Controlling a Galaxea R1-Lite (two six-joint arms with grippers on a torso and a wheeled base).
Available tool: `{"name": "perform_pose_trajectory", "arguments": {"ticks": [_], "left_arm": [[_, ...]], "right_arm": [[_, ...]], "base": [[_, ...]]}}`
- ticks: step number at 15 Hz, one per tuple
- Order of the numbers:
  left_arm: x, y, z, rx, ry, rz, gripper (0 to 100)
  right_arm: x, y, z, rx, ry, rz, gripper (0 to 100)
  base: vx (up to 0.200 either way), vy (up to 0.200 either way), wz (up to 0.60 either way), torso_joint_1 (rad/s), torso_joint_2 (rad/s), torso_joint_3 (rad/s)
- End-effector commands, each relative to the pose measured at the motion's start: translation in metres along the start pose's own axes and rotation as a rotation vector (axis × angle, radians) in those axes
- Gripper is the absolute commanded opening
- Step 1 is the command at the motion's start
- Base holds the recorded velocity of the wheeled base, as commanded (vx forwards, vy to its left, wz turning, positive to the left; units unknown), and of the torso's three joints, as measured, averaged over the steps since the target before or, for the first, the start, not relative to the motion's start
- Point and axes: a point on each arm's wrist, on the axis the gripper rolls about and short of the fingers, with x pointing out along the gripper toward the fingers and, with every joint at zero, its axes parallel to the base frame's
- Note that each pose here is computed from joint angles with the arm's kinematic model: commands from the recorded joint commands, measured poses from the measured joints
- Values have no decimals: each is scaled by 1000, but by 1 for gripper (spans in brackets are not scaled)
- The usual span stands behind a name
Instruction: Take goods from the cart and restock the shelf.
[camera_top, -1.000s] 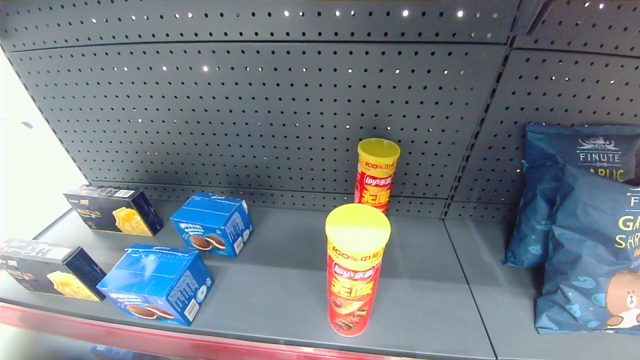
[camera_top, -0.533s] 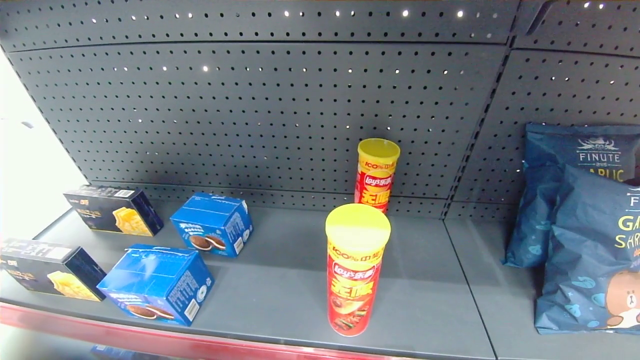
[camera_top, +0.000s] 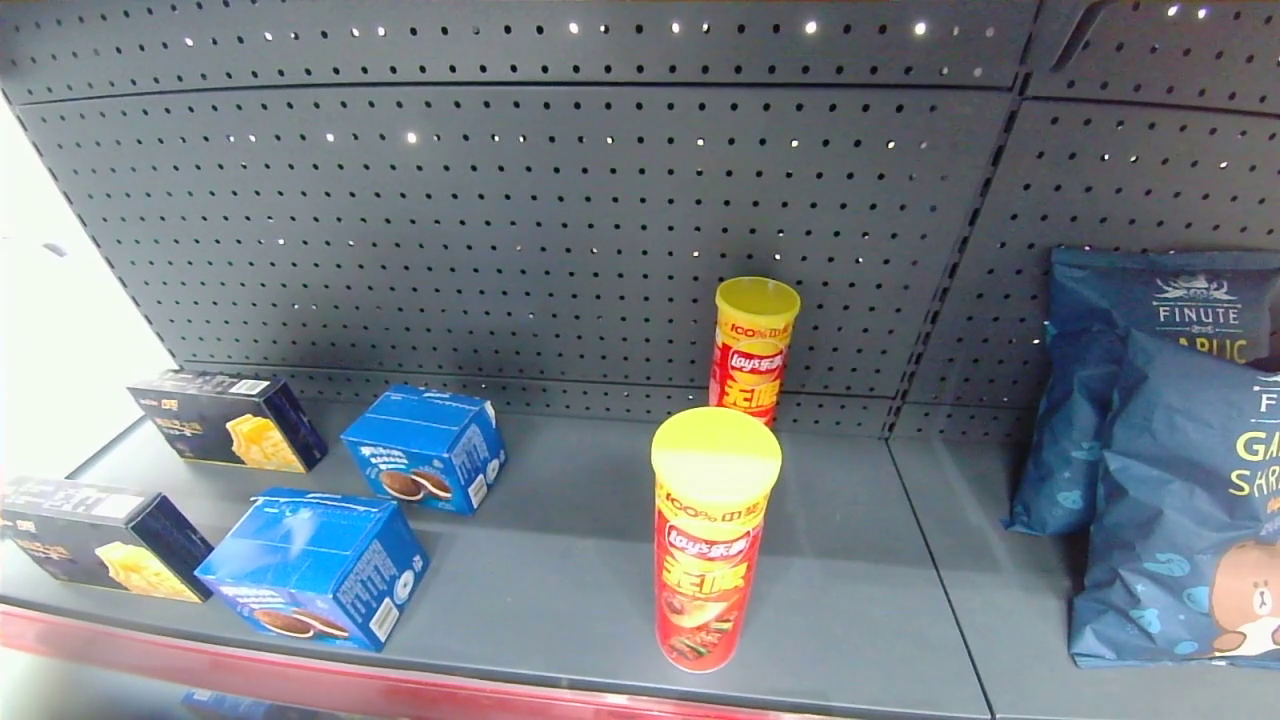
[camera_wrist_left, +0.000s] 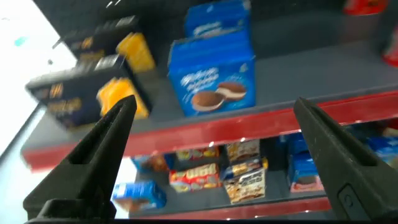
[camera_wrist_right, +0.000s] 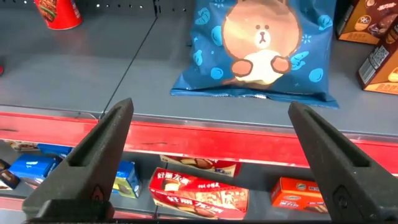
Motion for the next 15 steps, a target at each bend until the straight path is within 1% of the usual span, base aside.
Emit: {"name": "perform_pose_trajectory", "arguments": {"ticks": [1, 2, 3, 4, 5, 6, 7, 8, 9, 10, 11, 12, 13, 14, 15], "left_arm": [[46, 9, 64, 110, 57, -349, 100], [60, 4, 71, 149, 72, -428, 100], [70, 1, 75, 151, 78, -452, 100], [86, -6, 76, 126, 104, -477, 100], [98, -11, 77, 84, 132, -495, 100], [118, -25, 78, -5, 190, -545, 100], [126, -30, 77, -19, 212, -556, 100], [142, -39, 75, -37, 229, -564, 100], [157, -46, 72, -45, 240, -570, 100], [174, -56, 64, -59, 282, -572, 100], [188, -63, 57, -65, 306, -572, 100], [195, -66, 53, -74, 318, -566, 100], [212, -75, 45, -120, 337, -551, 100], [220, -79, 40, -134, 348, -537, 100], [225, -81, 35, -133, 372, -519, 100]], "right_arm": [[0, 0, 0, -1, 2, 0, 100], [0, 0, 0, -1, 2, 0, 100], [0, 0, 0, -1, 2, 1, 100], [0, 0, 0, -1, 2, 1, 100], [0, 0, 0, -1, 2, 1, 100], [0, 0, 0, -1, 2, 1, 100], [0, 0, 0, -1, 2, 0, 100], [0, 0, 0, -1, 2, 1, 100], [0, 0, 0, -1, 2, 0, 100], [0, 0, 0, -1, 2, 1, 100], [0, 0, 0, -1, 2, 0, 100], [0, 0, 0, -1, 2, 1, 100], [0, 0, 0, -1, 2, 1, 100], [0, 0, 0, -1, 2, 1, 100], [0, 0, 0, -1, 2, 0, 100]], "base": [[0, 0, 0, 0, 0, 0], [0, 0, 0, 0, 0, 0], [0, 0, 0, 0, 0, 0], [0, 0, 0, 0, 0, 0], [0, 0, 0, 0, 0, 0], [0, 0, 0, 0, 0, 0], [0, 0, 0, 0, 0, 0], [0, 0, 0, 0, 0, 0], [0, 0, 0, 0, 0, 0], [0, 0, 0, 0, 0, 0], [0, 0, 0, 0, 0, 0], [0, 0, 0, 0, 0, 0], [0, 0, 0, 0, 0, 0], [0, 0, 0, 0, 0, 0], [0, 0, 0, 0, 0, 0]]}}
